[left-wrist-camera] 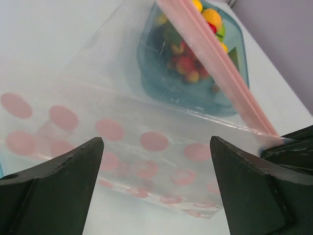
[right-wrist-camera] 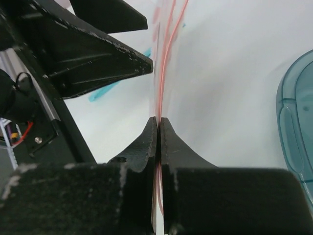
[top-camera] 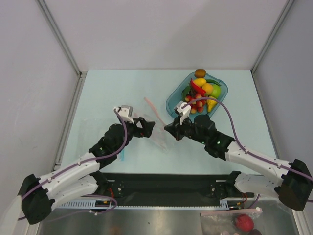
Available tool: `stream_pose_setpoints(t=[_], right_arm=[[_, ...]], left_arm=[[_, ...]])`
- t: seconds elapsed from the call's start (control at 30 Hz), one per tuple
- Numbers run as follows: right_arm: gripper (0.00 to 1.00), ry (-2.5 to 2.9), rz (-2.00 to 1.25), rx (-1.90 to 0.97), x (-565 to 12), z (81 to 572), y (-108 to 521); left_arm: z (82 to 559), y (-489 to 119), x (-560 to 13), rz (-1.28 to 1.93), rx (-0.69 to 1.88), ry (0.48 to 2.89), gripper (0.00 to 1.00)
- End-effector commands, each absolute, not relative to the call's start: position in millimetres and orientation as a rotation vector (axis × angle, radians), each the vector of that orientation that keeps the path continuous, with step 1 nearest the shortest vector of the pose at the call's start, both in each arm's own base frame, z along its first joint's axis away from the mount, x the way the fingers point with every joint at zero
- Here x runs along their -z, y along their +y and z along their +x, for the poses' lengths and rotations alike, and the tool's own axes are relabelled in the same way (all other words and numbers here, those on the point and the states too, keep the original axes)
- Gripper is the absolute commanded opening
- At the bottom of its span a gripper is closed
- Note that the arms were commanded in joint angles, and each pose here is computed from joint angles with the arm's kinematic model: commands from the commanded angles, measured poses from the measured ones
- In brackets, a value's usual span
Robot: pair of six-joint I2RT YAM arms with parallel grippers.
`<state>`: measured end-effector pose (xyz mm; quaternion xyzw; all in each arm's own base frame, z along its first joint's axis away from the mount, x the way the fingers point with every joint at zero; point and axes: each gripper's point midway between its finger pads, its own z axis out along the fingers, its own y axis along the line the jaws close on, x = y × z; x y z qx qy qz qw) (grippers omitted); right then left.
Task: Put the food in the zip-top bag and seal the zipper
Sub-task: Pick up the zipper food storage bag at the center of the board, then open the zipper of the food storage bag.
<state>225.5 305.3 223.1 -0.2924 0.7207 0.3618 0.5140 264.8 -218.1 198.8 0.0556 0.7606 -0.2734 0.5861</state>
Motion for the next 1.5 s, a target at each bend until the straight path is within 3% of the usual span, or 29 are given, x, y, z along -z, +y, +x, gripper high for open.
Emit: stream_pose_setpoints(t=[0.0, 0.4, 0.77, 1.47], right_arm=[[0.0, 1.669, -0.698, -0.715, -232, 235, 297], [0.0, 1.656, -0.716, -0.584, -229, 236, 299], [0.0, 1.651, -0.758, -0.378, -217, 234, 309], [0.0, 1.638, -0.888, -0.332, -201, 220, 335]], left_arm=[[259, -213, -218, 0.035, 0.728, 1.712, 0.96], [248, -186, -244, -0.111, 0.79, 1.586, 1.0], [255, -202, -240, -0.173, 0.858, 1.641, 1.0], [267, -199, -223, -0.21, 0.767, 1.699, 0.94]])
